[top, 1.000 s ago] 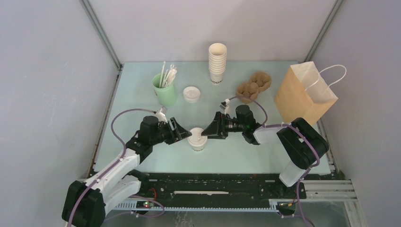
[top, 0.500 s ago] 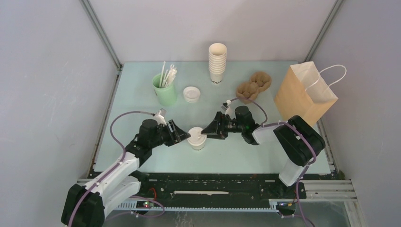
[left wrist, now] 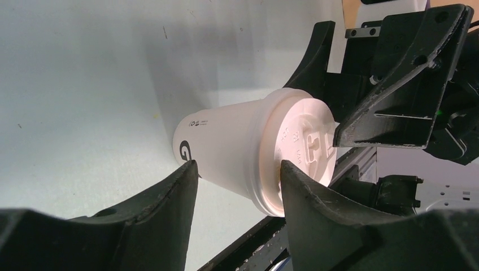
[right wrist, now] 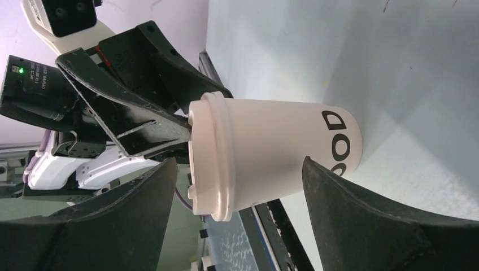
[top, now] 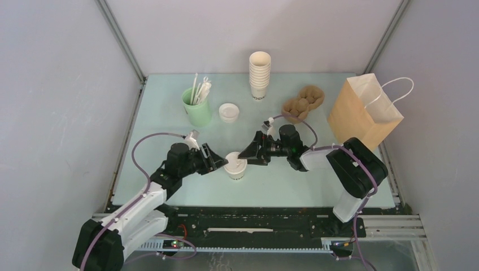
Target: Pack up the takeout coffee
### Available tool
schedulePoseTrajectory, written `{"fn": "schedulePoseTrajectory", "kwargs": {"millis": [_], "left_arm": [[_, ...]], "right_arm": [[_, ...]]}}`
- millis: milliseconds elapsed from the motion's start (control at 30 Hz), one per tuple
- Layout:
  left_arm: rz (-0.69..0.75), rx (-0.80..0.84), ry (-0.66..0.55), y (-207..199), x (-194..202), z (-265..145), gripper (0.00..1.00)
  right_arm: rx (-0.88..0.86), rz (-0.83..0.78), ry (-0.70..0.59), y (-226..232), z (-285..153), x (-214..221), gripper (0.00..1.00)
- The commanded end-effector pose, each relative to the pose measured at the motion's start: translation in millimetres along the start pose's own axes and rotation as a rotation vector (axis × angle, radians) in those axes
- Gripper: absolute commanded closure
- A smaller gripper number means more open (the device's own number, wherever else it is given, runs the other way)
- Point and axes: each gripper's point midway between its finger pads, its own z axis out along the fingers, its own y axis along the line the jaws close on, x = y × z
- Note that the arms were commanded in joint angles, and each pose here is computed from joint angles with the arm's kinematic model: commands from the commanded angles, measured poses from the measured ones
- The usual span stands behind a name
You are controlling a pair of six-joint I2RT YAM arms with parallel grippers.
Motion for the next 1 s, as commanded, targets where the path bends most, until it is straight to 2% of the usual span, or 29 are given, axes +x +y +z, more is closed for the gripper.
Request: {"fn": "schedulePoseTrajectory", "kwargs": {"millis": [0, 100, 233, 367, 533, 633, 800, 967], "left_arm": [[0.006, -0.158, 0.062, 38.4, 22.6, -1.3, 0.40], [0.003, -0.195, 0.062, 48.7, 27.5, -3.4, 0.40], [-0.004, -0.213, 0.080, 59.2, 38.4, -5.0, 0.41], [0.006, -0.183, 0.076, 49.5, 33.8, -5.4, 0.40], [0.029, -0.147, 0.057, 34.0, 23.2, -6.4, 0.39], [0.040, -0.151, 0.059, 32.2, 20.1, -5.5, 0.38], [0.051, -0.155, 0.065, 29.9, 18.4, -3.4, 0.38], [0.043, -0.176, 0.070, 36.1, 22.3, -1.7, 0.38]], "right_arm": [[0.011, 0.031, -0.018, -11.5, -0.7, -5.8, 0.11], [0.046, 0.137, -0.054, -53.8, -4.3, 6.5, 0.16], [0.013, 0.219, -0.077, -61.8, -7.2, 19.6, 0.26], [0.086, 0.101, -0.060, -47.5, -3.3, 10.7, 0.21], [0.049, -0.032, -0.032, -9.7, -6.0, -12.7, 0.13], [0.030, -0.076, 0.024, 0.3, 0.6, -16.7, 0.11], [0.043, -0.050, 0.081, -11.3, 13.9, -14.9, 0.11], [0.096, 0.068, 0.071, -57.6, 19.8, -2.9, 0.15]]}}
